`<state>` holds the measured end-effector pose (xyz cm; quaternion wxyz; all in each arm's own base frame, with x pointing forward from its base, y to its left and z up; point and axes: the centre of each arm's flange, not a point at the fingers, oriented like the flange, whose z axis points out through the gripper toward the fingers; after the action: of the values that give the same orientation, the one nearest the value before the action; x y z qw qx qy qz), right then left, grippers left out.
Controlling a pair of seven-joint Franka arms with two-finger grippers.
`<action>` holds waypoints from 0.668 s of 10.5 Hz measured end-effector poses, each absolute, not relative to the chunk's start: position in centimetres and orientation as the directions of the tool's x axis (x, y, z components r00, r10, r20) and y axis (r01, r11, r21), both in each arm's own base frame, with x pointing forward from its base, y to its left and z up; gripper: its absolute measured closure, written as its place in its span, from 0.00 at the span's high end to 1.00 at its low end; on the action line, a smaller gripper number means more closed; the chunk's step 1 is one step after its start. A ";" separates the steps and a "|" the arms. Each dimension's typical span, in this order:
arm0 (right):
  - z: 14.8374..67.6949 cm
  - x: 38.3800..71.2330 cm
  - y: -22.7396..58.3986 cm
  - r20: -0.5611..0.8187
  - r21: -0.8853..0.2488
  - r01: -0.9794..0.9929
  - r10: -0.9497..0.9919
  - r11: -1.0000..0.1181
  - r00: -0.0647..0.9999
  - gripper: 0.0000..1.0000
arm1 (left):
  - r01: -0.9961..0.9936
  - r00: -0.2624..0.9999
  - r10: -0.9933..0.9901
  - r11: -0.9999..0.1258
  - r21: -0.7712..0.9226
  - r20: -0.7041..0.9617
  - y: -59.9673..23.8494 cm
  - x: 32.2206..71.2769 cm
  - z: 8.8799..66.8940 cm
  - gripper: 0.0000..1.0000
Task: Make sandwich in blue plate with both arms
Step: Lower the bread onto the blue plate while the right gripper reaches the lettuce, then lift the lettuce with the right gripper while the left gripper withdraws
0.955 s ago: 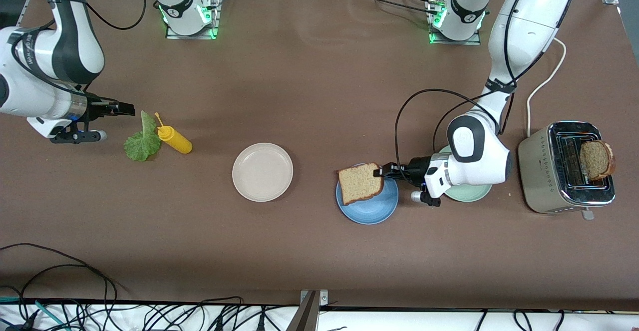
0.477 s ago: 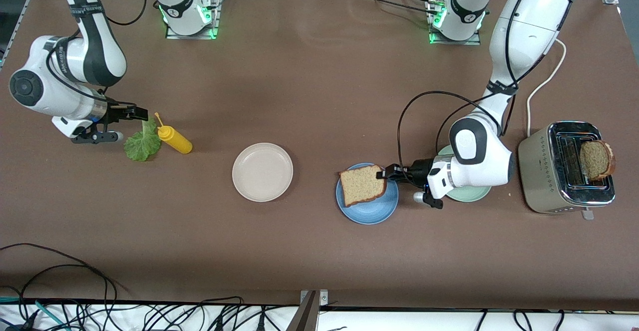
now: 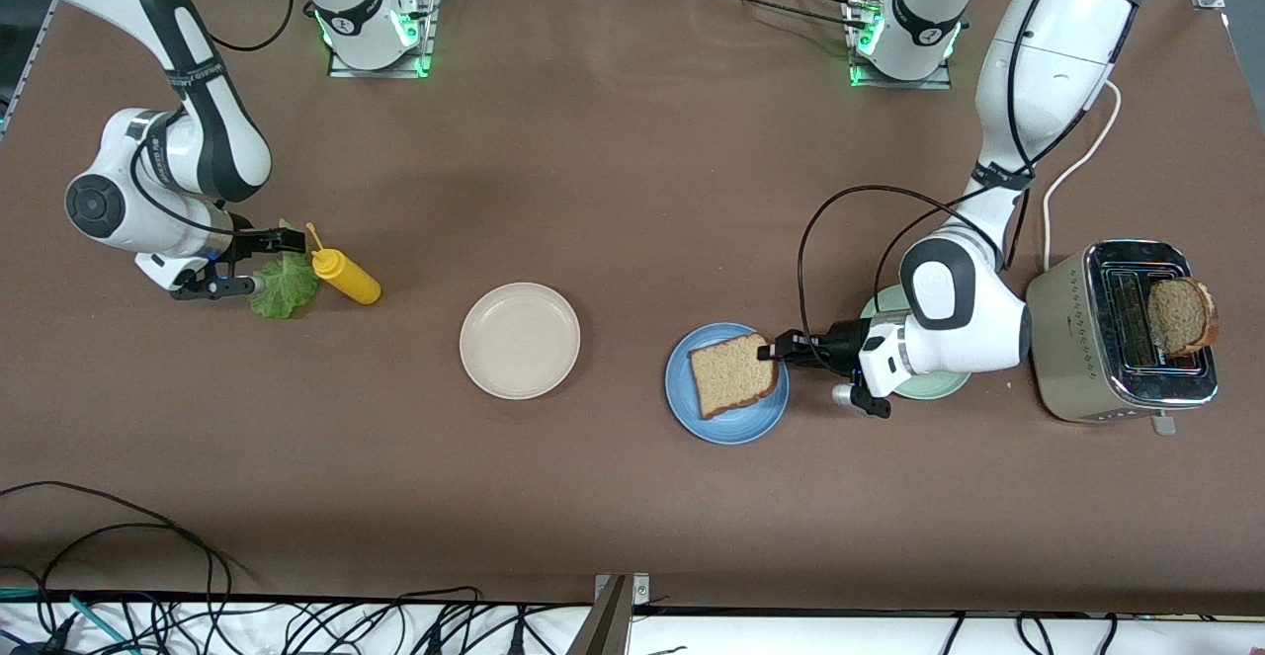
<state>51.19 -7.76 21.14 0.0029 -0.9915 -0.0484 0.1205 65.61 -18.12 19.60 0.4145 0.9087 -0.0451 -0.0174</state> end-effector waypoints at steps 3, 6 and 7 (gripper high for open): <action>19.4 50.8 -7.7 -0.269 -0.029 0.115 0.119 -0.993 0.956 1.00 | -0.064 0.995 -0.097 -0.653 0.755 0.000 -18.1 65.5 19.2 0.09; 17.9 50.3 -8.3 -0.295 -0.043 0.130 0.137 -0.991 0.946 0.96 | -0.061 0.995 -0.097 -0.652 0.755 -0.003 -18.1 65.5 19.0 0.09; 17.6 50.1 -8.6 -0.299 -0.045 0.129 0.137 -0.991 0.944 0.83 | -0.051 0.996 -0.086 -0.644 0.763 -0.005 -18.2 65.5 19.0 0.09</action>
<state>50.13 -8.62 17.60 0.0126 -0.9859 -0.0673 0.1527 65.49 -18.24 18.99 0.4203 0.9064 -0.0377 -0.0203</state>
